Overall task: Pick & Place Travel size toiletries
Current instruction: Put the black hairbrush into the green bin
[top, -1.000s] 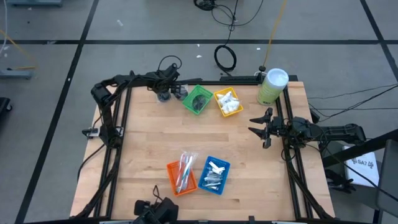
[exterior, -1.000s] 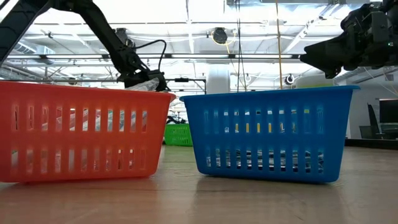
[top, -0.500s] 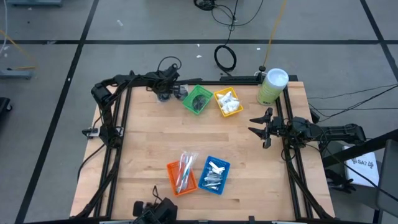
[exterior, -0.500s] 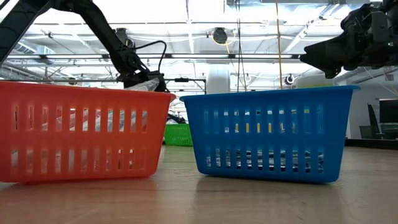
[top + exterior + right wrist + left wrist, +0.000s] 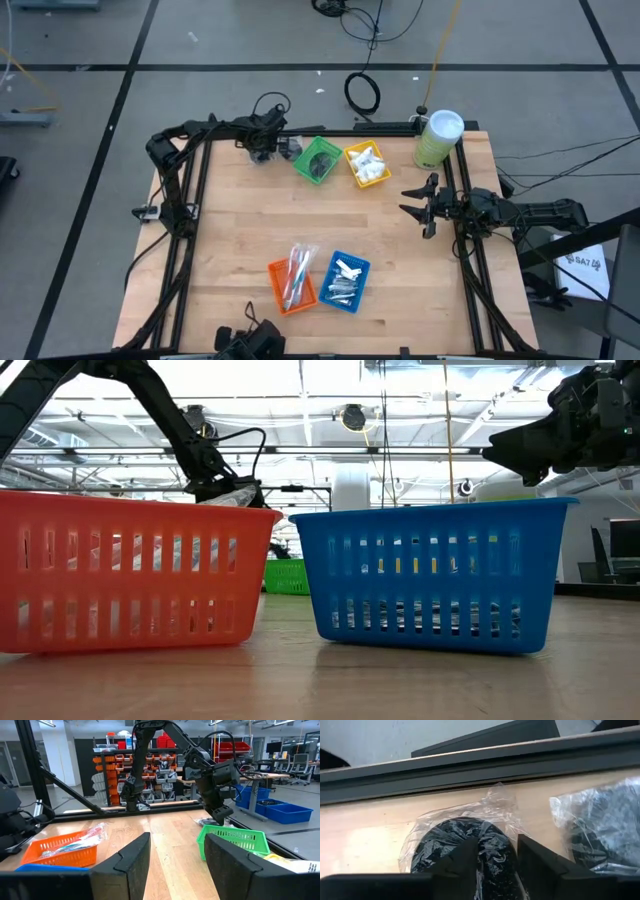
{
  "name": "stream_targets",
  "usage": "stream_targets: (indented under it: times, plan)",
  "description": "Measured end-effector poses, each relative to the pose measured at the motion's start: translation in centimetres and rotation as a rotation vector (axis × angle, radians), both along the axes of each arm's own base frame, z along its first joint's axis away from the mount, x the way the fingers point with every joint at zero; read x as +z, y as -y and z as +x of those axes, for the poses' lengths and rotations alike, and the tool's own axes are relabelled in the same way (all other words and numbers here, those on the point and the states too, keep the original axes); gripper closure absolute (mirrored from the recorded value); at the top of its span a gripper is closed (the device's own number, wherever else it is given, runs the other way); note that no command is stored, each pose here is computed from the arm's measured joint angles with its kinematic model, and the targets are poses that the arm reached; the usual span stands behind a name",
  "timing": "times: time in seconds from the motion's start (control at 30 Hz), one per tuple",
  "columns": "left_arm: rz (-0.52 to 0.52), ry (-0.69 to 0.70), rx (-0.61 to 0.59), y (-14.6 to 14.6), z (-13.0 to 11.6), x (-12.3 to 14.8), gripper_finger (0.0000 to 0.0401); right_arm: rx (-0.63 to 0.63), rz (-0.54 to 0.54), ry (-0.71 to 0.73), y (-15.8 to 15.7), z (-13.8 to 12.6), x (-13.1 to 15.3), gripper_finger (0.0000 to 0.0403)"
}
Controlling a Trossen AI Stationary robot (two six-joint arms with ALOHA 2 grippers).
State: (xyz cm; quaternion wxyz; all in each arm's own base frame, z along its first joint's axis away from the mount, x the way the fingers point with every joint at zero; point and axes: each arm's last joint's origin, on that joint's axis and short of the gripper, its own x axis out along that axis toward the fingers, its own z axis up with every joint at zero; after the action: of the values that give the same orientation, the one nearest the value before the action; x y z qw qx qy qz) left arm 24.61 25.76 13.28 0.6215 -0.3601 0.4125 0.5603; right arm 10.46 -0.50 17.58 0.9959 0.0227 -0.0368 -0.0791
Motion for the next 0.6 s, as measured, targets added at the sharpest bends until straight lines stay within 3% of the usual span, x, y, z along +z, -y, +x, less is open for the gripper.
stream_targets:
  times: [0.17,0.43,0.6]
  plan:
    - [-0.008,-0.021,-0.032,0.9,-0.2,-1.1,0.0255,0.0,0.0,0.0,0.0,0.0,0.0,0.0225]
    - [-0.038,-0.034,-0.11,3.4,0.9,-2.0,0.0383,0.0,0.0,0.0,0.0,0.0,0.0,0.0229]
    - [-0.018,-0.067,-0.163,5.2,2.1,-1.8,0.0394,0.0,0.0,0.0,0.0,0.0,0.0,0.0225]
